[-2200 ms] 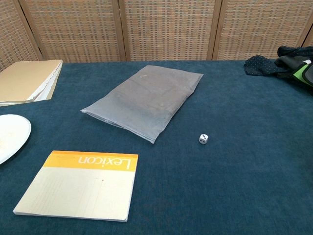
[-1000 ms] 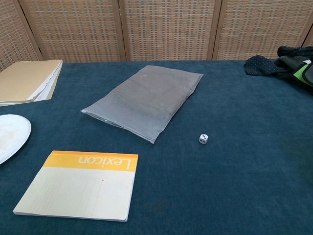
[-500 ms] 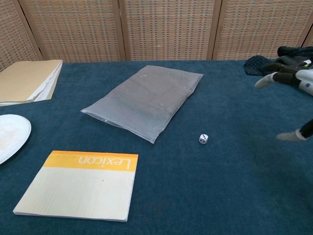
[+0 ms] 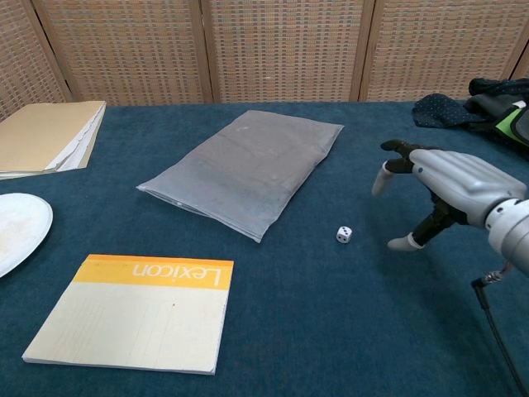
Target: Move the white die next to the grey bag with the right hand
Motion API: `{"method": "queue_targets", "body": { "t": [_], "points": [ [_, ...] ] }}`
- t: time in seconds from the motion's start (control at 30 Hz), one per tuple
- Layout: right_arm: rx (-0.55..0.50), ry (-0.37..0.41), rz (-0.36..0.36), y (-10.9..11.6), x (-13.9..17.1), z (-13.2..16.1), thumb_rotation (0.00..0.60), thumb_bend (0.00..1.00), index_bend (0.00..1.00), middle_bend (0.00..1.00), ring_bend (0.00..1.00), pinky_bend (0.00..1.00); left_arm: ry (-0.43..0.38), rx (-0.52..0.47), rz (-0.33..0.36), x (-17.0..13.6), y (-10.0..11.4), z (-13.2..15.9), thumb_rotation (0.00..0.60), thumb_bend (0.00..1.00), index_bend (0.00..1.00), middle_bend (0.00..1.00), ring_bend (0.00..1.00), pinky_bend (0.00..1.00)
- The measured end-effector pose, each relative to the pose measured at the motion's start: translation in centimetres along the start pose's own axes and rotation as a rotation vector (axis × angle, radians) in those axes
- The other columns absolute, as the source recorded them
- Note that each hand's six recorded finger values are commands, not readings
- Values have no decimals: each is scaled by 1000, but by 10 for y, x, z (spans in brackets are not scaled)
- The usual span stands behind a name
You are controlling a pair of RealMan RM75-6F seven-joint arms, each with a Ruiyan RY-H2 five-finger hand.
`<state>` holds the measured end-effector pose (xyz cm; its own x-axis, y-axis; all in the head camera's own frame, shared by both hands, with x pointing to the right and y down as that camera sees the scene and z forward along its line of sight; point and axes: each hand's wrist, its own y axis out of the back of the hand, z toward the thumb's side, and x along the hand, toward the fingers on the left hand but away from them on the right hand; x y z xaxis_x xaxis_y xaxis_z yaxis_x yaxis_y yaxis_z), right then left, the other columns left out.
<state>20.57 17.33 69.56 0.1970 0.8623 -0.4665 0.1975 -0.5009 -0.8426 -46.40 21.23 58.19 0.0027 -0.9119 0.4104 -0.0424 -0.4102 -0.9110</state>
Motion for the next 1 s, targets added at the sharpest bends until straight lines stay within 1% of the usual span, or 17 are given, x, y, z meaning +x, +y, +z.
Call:
{"method": "queue_targets", "body": {
  "t": [0.13, 0.33, 0.57, 0.8, 1.0],
  "points": [
    [-10, 10, 19, -8, -10, 11, 600, 330, 421, 54, 0, 0, 5, -2, -3, 1, 0, -1, 600, 0, 0, 0, 0, 0],
    [1, 18, 29, -13, -21, 19, 600, 344, 442, 63, 0, 0, 11, -3, -11, 2, -2, -3, 600, 0, 0, 0, 0, 0],
    [1, -8, 57, -19, -29, 17, 600, 354, 465, 77, 0, 0, 15, -3, -19, 3, -5, -5, 600, 0, 0, 0, 0, 0],
    [22, -31, 77, -25, -35, 12, 600, 362, 499, 104, 0, 0, 18, 0, -28, 4, -7, -5, 600, 0, 0, 0, 0, 0],
    [21, -33, 86, -28, -39, 13, 600, 363, 495, 104, 0, 0, 15, 1, -31, 6, -8, -4, 600, 0, 0, 0, 0, 0]
  ]
}}
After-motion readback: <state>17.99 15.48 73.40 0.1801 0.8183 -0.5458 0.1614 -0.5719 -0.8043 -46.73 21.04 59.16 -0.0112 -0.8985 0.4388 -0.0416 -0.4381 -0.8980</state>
